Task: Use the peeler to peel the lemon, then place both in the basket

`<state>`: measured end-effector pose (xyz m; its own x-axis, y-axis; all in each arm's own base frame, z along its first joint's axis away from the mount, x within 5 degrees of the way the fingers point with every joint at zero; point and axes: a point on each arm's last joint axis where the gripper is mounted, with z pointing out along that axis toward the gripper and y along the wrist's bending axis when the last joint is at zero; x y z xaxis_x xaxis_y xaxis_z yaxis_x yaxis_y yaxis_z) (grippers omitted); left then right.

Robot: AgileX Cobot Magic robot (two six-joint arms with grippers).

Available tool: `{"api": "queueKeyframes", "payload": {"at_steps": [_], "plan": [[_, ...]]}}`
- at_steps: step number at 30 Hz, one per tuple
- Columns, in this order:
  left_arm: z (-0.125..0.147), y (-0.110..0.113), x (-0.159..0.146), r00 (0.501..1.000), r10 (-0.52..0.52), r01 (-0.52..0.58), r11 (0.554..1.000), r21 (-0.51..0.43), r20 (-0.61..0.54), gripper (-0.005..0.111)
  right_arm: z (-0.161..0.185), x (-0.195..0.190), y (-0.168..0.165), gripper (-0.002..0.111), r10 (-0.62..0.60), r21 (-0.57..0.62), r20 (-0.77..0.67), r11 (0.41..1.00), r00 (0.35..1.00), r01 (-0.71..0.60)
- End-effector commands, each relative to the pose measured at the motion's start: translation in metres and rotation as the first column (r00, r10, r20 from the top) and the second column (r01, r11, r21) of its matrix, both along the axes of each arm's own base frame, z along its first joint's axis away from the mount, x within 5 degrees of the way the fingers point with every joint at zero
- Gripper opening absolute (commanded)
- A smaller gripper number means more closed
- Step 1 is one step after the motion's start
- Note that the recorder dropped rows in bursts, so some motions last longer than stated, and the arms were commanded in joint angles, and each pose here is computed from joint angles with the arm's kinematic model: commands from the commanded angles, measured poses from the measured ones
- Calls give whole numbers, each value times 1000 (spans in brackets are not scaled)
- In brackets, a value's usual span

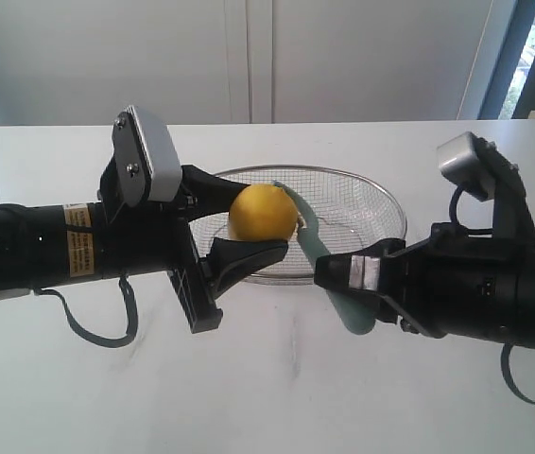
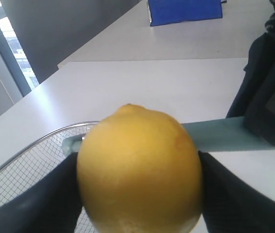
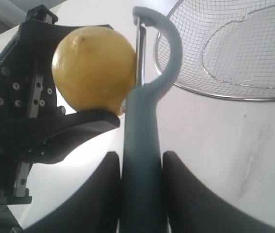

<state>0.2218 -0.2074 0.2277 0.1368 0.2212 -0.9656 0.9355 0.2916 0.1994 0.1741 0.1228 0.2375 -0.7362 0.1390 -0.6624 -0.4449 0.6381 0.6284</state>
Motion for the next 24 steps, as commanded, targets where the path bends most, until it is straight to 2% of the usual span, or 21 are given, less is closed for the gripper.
{"api": "queueKeyframes", "payload": {"at_steps": [1,10,16,24], "plan": [[4,-1,-3,1000,-21,21,1000,-18,7,0,3,1,-3,0,-33,-10,15,999,999,33],[5,-2,-4,999,-33,33,999,-34,11,0,2,2,-3,0,-48,-8,3,999,999,48],[5,-2,-4,999,-33,33,999,-34,11,0,11,1,2,0,6,37,20,999,1000,-7],[5,-2,-4,999,-33,33,999,-34,11,0,18,4,3,0,0,43,44,999,999,-2]]}}
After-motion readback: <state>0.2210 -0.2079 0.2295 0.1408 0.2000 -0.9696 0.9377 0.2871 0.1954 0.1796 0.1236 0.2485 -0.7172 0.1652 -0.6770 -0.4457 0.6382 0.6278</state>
